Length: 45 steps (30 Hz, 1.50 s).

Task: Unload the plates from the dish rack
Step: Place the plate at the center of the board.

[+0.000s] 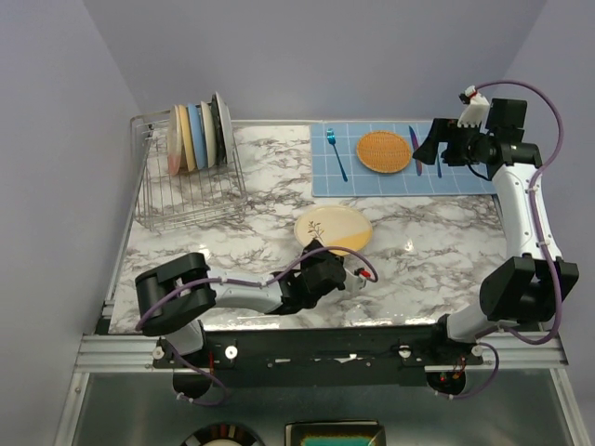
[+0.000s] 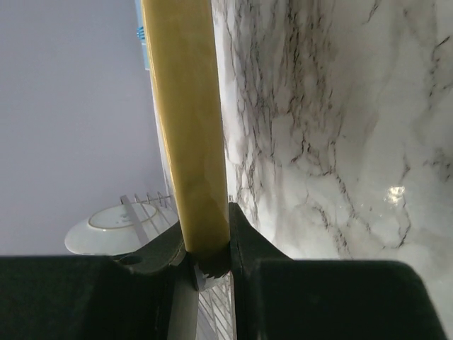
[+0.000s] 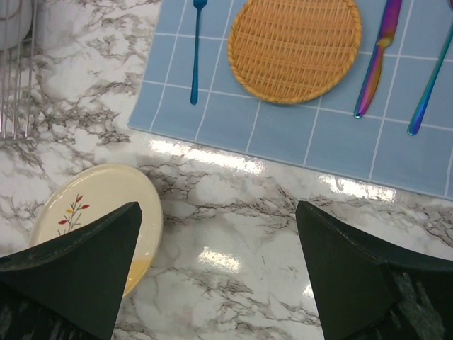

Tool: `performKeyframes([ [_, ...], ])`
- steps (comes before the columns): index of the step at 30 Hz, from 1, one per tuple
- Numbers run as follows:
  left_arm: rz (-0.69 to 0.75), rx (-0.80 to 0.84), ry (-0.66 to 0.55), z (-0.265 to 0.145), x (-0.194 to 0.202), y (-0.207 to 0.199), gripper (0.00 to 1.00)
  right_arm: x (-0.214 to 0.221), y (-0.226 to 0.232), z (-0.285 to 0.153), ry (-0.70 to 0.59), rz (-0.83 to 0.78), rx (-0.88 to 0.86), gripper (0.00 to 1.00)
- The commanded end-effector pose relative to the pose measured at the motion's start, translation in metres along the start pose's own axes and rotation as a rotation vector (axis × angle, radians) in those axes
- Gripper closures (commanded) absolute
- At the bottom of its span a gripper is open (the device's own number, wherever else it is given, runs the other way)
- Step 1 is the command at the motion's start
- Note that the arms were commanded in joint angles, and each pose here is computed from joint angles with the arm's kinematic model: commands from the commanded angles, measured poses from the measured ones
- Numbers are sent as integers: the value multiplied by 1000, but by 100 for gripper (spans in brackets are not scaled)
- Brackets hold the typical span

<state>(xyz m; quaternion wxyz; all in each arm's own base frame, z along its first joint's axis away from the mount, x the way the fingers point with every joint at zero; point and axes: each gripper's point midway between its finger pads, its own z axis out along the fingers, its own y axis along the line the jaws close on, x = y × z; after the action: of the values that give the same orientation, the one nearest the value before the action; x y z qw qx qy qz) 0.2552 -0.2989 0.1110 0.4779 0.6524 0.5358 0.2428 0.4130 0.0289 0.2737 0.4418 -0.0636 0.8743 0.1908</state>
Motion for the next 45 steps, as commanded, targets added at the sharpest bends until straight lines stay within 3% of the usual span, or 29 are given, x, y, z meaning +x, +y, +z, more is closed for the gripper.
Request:
performKeyframes([
  [1, -101, -196, -45, 1, -29, 34, 100, 2, -3, -1, -4, -25, 17, 1],
  [24, -78, 6, -129, 25, -87, -32, 100, 23, -2, 2, 25, -38, -7, 1],
  [45, -31, 275, -74, 29, -92, -101, 100, 38, -3, 7, 42, -39, -29, 1],
])
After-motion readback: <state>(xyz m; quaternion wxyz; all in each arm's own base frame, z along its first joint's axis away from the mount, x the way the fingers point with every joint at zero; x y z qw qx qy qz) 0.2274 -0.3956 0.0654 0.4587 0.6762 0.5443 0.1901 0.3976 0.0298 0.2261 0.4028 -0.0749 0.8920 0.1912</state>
